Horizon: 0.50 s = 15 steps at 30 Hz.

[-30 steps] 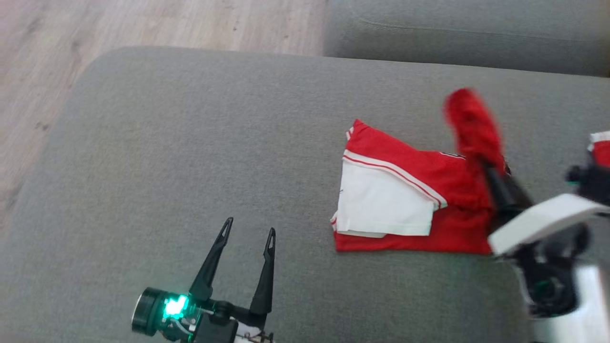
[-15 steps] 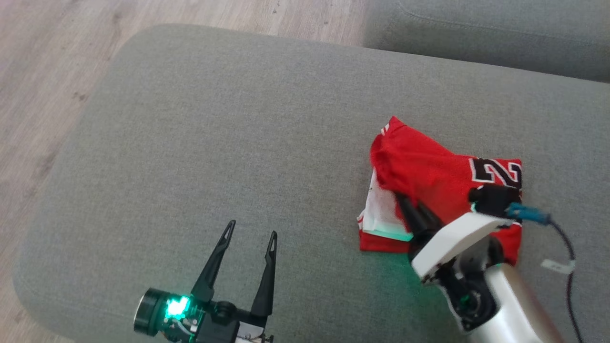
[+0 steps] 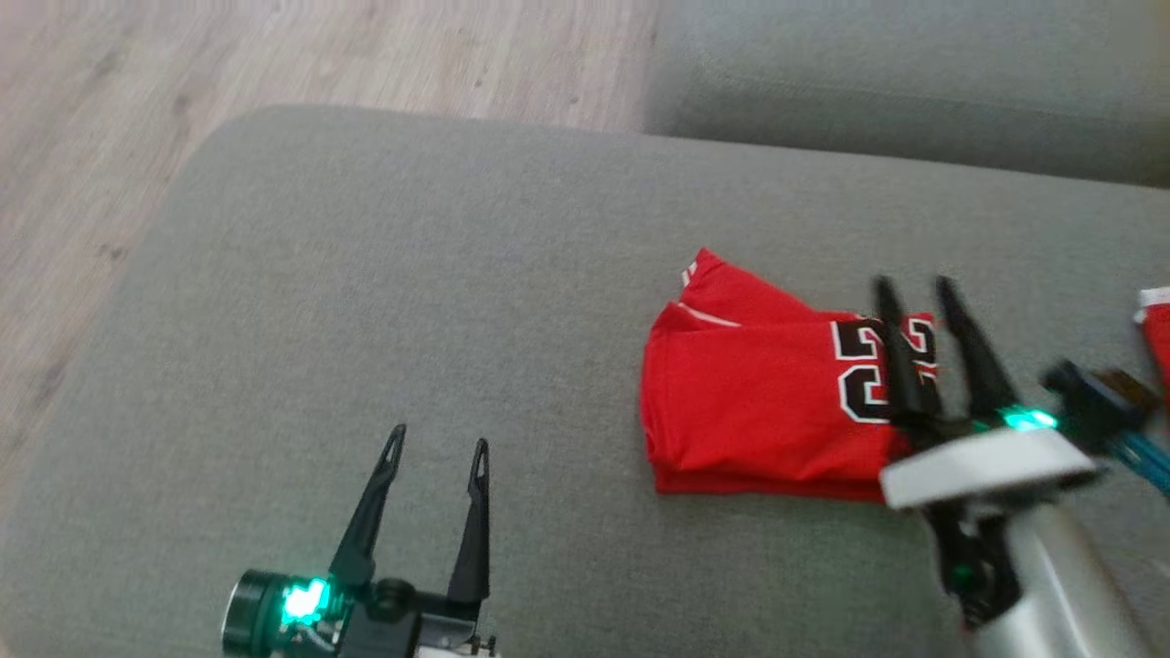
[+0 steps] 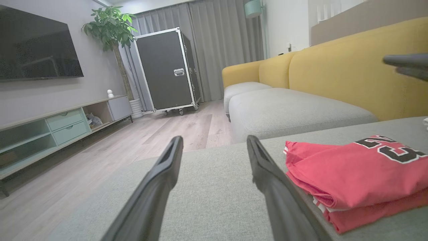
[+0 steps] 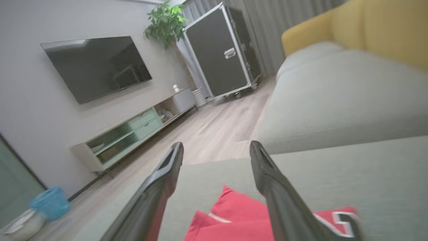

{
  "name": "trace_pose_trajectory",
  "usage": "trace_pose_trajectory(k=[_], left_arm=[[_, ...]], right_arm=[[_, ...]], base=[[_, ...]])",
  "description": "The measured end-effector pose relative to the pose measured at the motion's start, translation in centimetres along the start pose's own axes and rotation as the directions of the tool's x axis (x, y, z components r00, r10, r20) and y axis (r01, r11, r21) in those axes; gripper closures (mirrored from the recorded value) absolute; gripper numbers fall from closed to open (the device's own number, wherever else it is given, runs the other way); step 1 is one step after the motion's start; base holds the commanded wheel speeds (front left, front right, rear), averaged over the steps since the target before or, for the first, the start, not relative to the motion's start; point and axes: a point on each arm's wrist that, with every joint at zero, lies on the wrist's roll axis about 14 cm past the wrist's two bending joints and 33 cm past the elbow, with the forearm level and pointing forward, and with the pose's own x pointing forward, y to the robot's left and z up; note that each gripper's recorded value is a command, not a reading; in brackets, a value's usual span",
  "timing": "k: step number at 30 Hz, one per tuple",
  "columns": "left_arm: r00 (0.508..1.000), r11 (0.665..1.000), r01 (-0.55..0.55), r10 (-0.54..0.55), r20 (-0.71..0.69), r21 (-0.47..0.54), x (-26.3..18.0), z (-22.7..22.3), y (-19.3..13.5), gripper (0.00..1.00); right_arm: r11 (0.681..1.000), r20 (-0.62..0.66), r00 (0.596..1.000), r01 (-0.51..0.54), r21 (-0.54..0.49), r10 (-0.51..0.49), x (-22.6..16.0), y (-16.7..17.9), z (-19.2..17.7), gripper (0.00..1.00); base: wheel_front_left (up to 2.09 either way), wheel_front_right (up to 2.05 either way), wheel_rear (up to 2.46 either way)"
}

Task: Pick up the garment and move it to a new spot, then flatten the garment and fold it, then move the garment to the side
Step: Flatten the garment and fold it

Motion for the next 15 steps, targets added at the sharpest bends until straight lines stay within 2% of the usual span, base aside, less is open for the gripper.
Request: trace_pose_trajectory(k=[3,6,9,10,15], left_arm=[[1.0,1.0,-0.01,0.01,0.014,-0.019,-0.3,0.5,0.1,0.0],[0.999,0.999,-0.025,0.026,0.023,-0.039,-0.6,0.8,0.3,0.0],[0.998,0.996,-0.05,0.052,0.022,-0.068,-0.9,0.9,0.7,0.0],[0.998,0.993,-0.069,0.07,0.009,-0.091,-1.2,0.7,1.1,0.0],[0.998,0.993,-0.063,0.06,-0.033,-0.097,-2.4,-0.6,1.2,0.0]], right_arm=[[0.992,0.069,0.995,0.081,-0.098,-0.074,-2.7,-3.0,1.2,0.0],[0.982,0.067,0.99,0.131,-0.139,-0.123,-4.8,-4.6,0.9,0.0],[0.954,0.007,0.986,0.162,-0.254,-0.166,-7.8,-6.2,-0.8,0.0],[0.935,-0.015,0.982,0.174,-0.31,-0.187,-9.4,-6.7,-1.3,0.0],[0.918,-0.033,0.971,0.213,-0.335,-0.238,-11.9,-6.9,-2.4,0.0]], base=[[0.0,0.0,0.0],[0.0,0.0,0.0],[0.0,0.0,0.0],[0.0,0.0,0.0],[0.0,0.0,0.0]])
